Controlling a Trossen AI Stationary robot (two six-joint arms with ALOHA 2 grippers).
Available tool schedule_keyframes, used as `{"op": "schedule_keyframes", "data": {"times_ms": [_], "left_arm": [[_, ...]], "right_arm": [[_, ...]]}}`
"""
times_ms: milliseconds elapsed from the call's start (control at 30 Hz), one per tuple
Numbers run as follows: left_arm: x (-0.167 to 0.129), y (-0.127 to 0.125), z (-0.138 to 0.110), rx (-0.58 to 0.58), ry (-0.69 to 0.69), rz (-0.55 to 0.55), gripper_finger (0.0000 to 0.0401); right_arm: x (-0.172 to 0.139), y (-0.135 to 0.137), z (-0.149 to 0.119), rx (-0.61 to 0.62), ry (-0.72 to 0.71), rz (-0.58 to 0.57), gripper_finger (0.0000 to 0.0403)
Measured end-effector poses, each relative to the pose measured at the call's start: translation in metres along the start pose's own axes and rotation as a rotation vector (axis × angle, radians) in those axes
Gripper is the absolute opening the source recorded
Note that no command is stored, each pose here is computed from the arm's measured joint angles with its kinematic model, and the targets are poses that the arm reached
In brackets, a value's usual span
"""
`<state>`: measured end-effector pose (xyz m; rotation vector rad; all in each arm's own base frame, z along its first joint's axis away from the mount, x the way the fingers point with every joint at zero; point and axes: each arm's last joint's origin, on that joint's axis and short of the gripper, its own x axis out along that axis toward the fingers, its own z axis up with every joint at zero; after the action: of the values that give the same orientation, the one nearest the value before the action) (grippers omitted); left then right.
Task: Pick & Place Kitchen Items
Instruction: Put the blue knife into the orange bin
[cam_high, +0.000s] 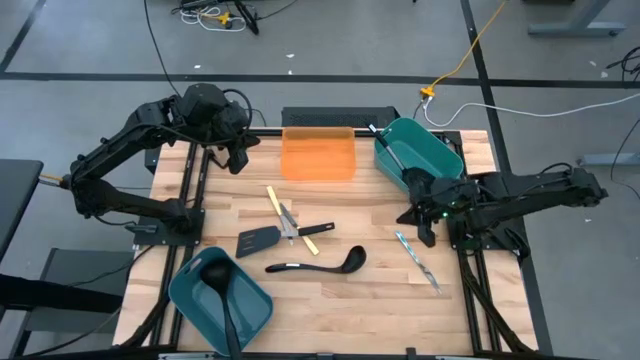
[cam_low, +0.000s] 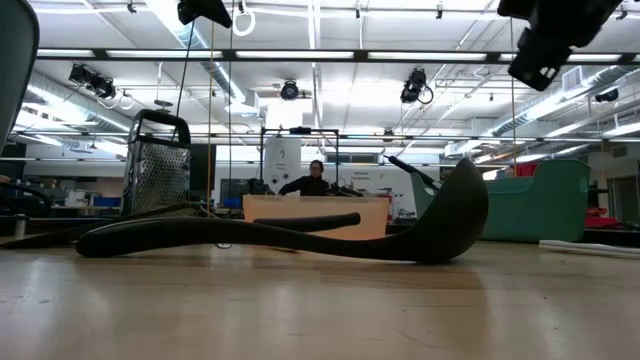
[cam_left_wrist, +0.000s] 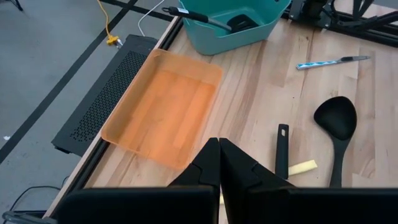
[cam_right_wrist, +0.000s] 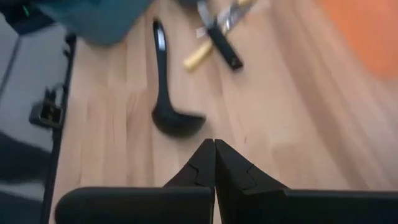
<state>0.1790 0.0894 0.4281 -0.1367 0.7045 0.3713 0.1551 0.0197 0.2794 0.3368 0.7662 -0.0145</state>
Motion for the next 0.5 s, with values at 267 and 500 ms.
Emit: {"op": "schedule_keyframes", "data": {"times_ms": [267,500], "left_arm": [[0.0,0.0,0.0,0.0,0.0,-0.001,0.0001],[0.0,0.0,0.0,0.0,0.0,-0.001,0.0001]], "right_arm": [[0.015,0.009,-0.011,0.013,0.161,-0.015,0.0001],[0.035,0.014,-0.021,0.027,0.318,-0.061,0.0001]]}}
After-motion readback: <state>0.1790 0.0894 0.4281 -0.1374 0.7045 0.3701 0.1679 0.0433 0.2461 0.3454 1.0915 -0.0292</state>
